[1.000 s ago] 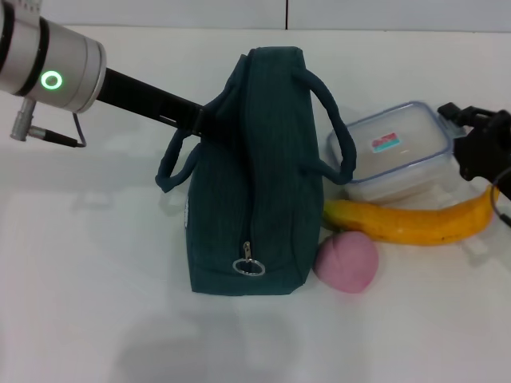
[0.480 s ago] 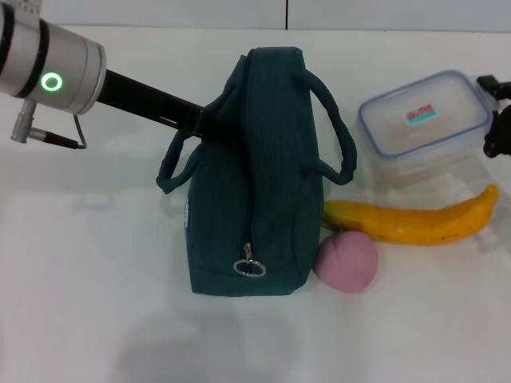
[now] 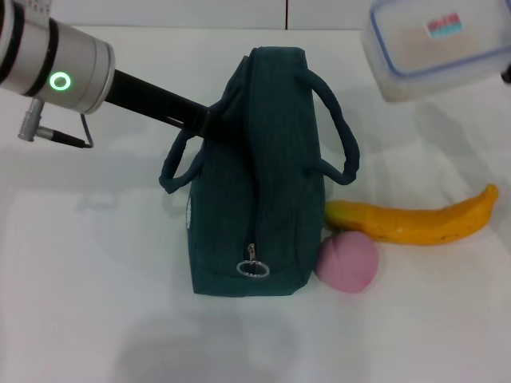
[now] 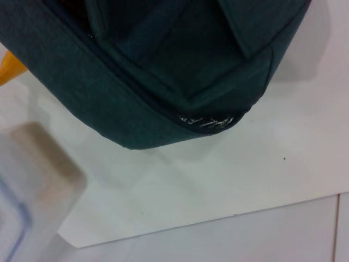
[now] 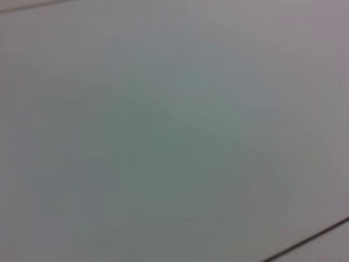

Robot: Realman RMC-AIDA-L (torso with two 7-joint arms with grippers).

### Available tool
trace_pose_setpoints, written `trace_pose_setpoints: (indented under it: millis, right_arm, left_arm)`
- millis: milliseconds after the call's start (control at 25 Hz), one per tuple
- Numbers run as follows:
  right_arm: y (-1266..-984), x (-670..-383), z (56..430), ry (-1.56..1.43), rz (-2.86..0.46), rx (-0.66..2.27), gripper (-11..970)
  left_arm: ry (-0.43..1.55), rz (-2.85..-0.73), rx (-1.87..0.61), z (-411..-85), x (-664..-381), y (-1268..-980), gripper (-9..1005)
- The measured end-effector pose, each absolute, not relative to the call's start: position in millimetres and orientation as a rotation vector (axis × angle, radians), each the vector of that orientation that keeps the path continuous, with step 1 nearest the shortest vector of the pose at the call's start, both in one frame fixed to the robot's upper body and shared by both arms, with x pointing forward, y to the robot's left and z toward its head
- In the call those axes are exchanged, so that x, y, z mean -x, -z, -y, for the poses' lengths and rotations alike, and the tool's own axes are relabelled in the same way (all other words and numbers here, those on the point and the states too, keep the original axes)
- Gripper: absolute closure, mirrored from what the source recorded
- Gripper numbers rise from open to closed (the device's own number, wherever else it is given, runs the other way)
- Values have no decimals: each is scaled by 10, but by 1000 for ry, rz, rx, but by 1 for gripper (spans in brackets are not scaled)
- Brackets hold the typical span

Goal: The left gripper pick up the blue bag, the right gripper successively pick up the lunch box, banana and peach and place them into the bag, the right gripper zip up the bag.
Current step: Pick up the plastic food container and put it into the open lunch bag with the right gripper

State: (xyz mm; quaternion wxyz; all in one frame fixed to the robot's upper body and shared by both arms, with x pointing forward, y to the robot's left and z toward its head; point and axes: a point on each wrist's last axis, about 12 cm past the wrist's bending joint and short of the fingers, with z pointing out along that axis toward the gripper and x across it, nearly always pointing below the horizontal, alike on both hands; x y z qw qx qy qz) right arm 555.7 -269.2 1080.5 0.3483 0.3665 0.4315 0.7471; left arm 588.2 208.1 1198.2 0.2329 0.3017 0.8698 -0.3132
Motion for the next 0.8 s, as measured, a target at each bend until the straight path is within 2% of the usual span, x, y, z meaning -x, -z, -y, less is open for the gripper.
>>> trace_pose_setpoints:
  millis: [400, 800]
  right_arm:
    - [-11159, -5810, 2380, -2074, -1079, -760, 861]
    - [-11247, -5920, 2142, -2071, -1131, -684, 861]
  left_arm:
    - [866, -2347, -855, -1963, -5955, -12135, 960]
    - [858, -2340, -857, -1880, -6020, -12263, 960]
